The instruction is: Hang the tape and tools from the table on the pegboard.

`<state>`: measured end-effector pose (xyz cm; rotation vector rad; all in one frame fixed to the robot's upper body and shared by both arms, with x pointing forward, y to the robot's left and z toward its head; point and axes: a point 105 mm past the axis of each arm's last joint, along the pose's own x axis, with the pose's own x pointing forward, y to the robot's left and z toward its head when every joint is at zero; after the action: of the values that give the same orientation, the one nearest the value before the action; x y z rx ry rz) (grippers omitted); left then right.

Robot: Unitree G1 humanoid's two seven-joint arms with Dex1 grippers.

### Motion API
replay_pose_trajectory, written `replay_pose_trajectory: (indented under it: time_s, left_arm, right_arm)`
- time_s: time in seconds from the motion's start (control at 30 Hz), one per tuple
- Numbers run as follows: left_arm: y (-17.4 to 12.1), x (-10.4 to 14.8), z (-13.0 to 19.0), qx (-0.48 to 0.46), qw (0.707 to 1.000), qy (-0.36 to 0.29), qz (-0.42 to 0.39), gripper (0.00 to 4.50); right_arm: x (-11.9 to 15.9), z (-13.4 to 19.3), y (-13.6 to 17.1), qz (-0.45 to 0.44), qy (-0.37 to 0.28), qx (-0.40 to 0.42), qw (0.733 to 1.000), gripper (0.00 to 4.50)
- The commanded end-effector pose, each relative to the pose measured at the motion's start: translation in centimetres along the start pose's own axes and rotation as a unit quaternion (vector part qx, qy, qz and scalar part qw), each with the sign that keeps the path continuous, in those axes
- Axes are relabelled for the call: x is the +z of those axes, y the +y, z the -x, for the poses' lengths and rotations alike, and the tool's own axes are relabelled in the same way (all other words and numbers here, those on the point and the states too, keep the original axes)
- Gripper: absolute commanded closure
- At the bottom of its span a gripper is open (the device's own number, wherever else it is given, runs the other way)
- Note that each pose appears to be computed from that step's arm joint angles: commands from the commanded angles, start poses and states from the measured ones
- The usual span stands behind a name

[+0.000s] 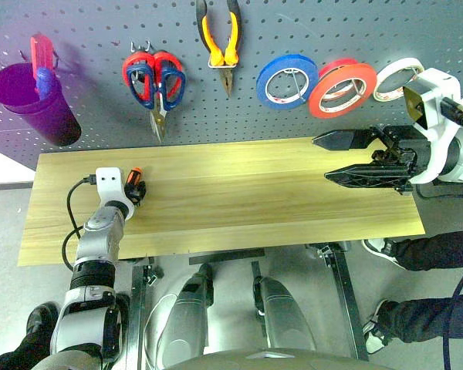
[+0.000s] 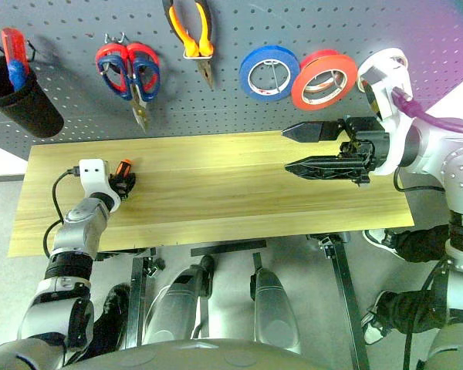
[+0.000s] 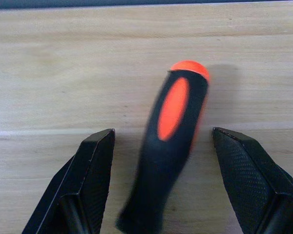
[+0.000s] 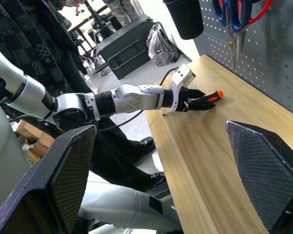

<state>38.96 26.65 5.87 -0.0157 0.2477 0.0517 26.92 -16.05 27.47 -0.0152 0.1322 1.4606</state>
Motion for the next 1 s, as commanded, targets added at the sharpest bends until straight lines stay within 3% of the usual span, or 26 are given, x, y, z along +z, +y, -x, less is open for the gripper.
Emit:
replay_pose_trajectory:
  time_s: [0.03,0.27,0.53,1.0]
  left_arm:
    - [-0.5,-3.8,0.6,-0.020,0.997,0.080,0.003,1.14]
    - [0.4,-4.4,1.3,-0.006,0.992,0.123,-0.036,1.14]
    - [0.7,-2.0,2.8,0.004,0.991,0.125,-0.041,1.14]
    - [0.5,-1.2,2.1,0.005,0.993,0.112,-0.035,1.14]
  right_arm:
    - [0.2,0.1,0.3,0.017,0.007,0.000,1.000,0.00]
    - [0.0,0.1,0.0,0.021,0.011,-0.004,1.000,0.00]
    - [-0.3,0.2,-0.3,0.021,0.013,-0.008,1.000,0.00]
    - [-0.7,0.3,-0.5,0.019,0.023,-0.014,0.999,0.00]
